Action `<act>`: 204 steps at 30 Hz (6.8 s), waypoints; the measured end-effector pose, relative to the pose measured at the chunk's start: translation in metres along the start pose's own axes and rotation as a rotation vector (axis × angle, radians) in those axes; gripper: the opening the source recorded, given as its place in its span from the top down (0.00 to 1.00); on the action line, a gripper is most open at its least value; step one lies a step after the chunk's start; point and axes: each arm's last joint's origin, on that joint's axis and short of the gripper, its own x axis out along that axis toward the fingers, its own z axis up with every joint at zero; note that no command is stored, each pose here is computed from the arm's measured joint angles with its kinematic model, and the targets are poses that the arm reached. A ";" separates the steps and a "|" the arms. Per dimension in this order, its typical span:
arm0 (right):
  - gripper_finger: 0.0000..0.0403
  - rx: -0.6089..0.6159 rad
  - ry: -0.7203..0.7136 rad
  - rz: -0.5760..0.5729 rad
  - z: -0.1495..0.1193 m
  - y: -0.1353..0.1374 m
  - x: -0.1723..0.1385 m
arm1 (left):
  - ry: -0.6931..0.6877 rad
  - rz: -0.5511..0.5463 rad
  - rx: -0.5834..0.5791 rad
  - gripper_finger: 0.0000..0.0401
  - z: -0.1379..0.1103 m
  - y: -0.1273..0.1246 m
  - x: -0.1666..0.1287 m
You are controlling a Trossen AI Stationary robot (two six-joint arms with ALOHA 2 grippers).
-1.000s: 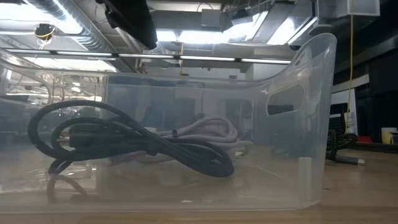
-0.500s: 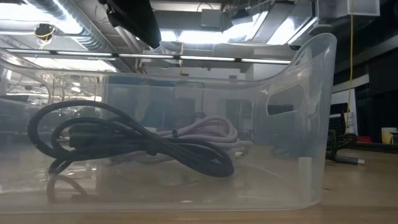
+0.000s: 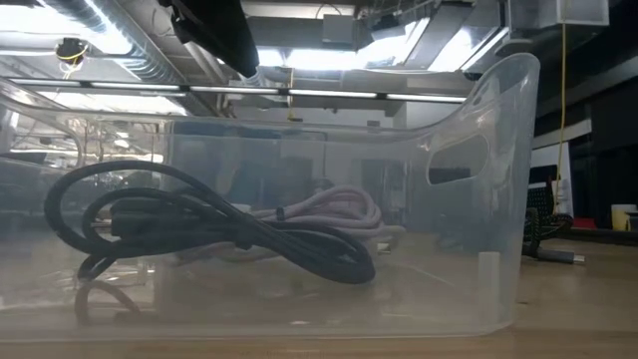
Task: Pick and place USB-C Cables
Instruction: Put the bottom black charger cable into the transparent bin
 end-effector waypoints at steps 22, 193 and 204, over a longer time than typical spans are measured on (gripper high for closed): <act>0.73 0.042 0.100 0.165 0.000 -0.004 0.033 | -0.006 -0.004 -0.005 0.74 0.000 -0.001 0.000; 0.73 0.615 -0.151 -0.422 0.085 -0.030 -0.065 | -0.015 0.050 0.172 0.74 -0.003 -0.008 0.019; 0.73 0.706 -0.258 -0.463 0.074 0.000 -0.053 | -0.009 0.046 0.242 0.74 -0.004 -0.008 0.019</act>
